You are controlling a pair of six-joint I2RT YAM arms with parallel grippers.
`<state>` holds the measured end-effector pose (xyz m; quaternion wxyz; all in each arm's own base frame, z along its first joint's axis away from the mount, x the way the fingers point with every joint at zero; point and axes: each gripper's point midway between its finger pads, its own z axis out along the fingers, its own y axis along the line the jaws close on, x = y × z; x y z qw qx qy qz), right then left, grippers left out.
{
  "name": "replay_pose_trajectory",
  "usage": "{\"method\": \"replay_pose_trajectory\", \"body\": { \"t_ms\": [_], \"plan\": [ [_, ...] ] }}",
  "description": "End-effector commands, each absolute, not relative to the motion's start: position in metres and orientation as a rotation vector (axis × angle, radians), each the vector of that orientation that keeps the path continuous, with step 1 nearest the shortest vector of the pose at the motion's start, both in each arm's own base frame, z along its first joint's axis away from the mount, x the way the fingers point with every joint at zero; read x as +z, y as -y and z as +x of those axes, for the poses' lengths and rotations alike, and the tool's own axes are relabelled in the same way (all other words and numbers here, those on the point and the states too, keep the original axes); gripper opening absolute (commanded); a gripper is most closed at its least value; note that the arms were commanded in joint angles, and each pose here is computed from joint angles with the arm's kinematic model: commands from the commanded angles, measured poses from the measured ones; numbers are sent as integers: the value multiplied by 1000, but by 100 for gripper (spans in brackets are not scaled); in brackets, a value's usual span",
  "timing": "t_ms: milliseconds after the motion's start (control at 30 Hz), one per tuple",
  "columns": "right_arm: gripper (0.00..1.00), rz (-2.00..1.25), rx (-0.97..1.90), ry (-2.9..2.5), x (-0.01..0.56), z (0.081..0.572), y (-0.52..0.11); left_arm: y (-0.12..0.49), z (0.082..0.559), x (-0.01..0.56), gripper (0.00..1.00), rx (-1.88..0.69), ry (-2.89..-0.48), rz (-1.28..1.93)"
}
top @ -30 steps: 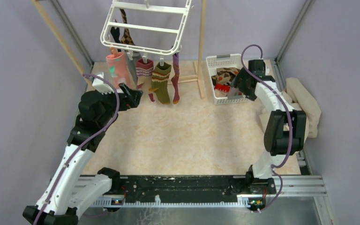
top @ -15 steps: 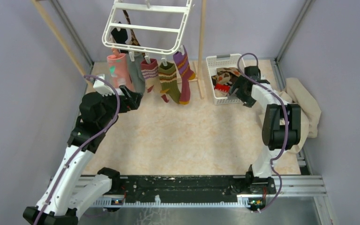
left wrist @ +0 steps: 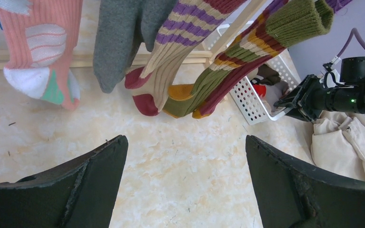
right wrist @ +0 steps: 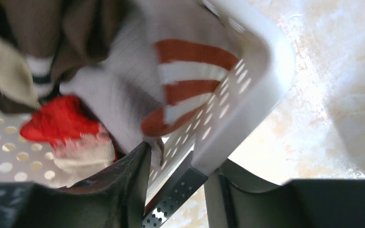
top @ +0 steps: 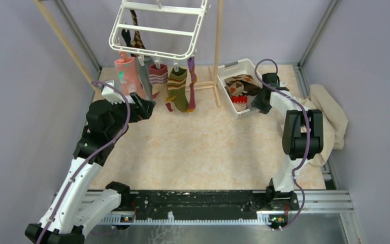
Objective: Remove the socks clipped to the hanger
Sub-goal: Pick up the bin at the center of the board.
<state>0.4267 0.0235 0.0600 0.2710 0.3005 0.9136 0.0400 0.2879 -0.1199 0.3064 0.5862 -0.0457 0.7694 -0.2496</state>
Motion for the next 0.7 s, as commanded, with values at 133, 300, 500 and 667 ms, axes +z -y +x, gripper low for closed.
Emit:
{"method": "replay_pose_trajectory", "body": {
  "t_ms": [133, 300, 500, 667],
  "plan": [
    [17, 764, 24, -2439, 72, 427, -14, 125, 287, 303, 99, -593, -1795, -73],
    [3, 796, 5, -2387, 91, 422, 4, 125, 286, 302, 99, -590, -1798, -64],
    [0, 838, 6, -2315, 121, 416, 32, 127, 288, 301, 99, -592, -1798, -61],
    [0, 821, -9, -2308, 135, 404, 42, 129, 290, 301, 99, -597, -1803, -52]
  ]
}}
